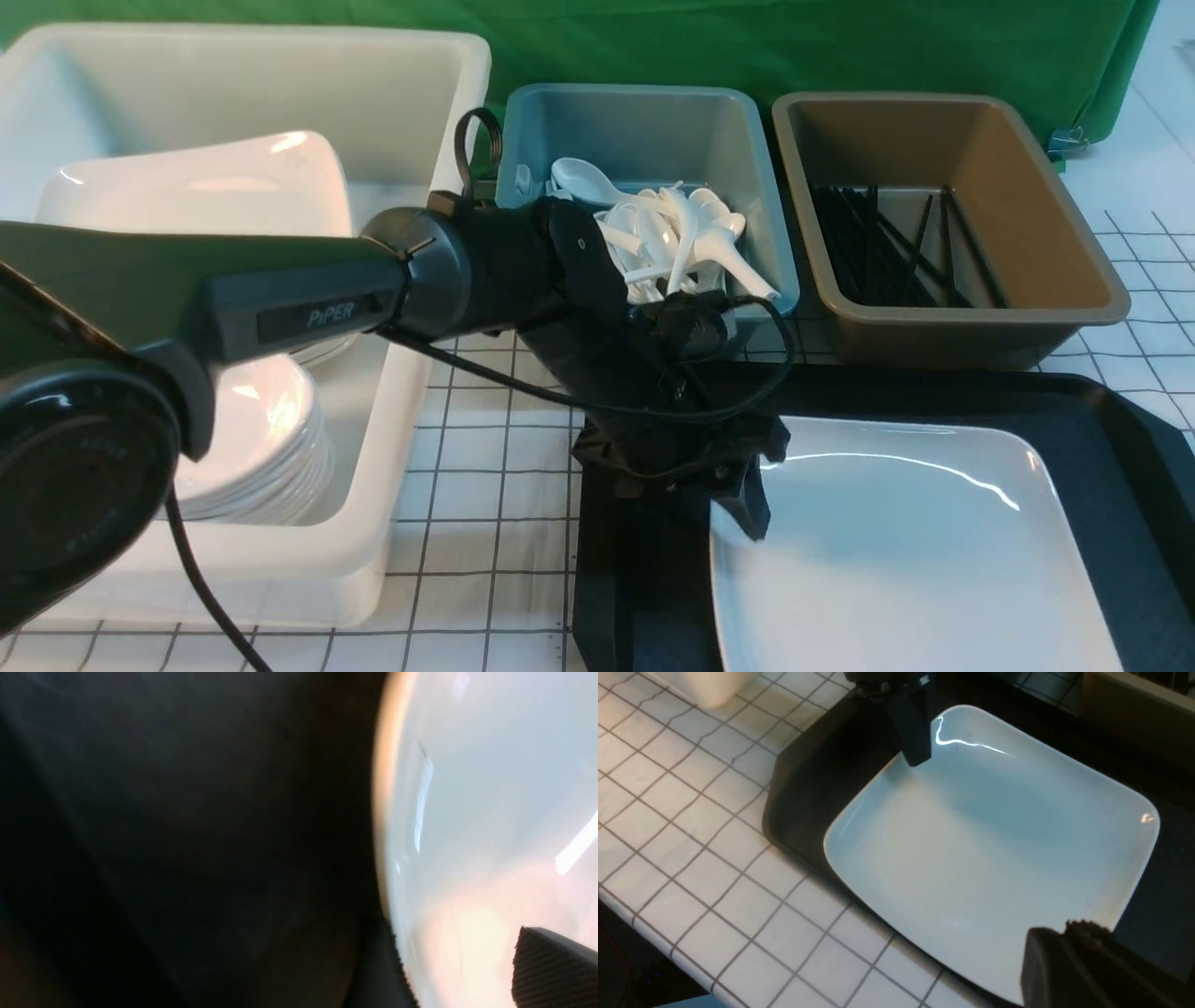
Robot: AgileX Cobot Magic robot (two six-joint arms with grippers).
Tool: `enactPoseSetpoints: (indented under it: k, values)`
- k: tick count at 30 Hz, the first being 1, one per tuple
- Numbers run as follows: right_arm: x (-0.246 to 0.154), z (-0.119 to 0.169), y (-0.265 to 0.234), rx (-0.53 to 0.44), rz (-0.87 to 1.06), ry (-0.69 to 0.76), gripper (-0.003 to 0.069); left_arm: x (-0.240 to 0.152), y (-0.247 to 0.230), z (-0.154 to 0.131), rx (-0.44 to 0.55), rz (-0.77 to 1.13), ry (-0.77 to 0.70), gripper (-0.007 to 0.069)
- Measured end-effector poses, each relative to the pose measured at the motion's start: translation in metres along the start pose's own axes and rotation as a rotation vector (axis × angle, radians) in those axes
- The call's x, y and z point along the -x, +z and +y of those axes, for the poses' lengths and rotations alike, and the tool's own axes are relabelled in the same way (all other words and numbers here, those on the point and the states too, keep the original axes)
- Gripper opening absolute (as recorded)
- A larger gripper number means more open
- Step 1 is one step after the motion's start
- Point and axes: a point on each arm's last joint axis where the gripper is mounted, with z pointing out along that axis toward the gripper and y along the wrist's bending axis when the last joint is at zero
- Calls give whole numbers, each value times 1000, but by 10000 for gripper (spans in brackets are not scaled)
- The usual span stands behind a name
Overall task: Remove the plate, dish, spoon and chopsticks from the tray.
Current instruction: Use the left arm to grab a plate from the dinner plate
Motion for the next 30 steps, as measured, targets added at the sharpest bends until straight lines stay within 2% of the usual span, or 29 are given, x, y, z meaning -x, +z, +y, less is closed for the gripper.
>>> enactPoseSetpoints:
  k: [6,9,17,21,26,30]
  values:
    - [0,0,0,0,0,0,104,-19,-2,-4,-55,215,49,375]
    - [0,0,0,0,0,-1,105,-24,-4,-4,-54,262,60,375]
    - [0,0,0,0,0,-1,118,-28,0,-5,-18,291,-6,375]
    - [0,0,0,0,0,-2,125,-37,10,-18,33,331,29,375]
    - [0,0,0,0,0,-3,127,-47,20,-36,44,360,76,375]
    - [0,0,0,0,0,-3,134,-47,35,-54,61,263,129,375]
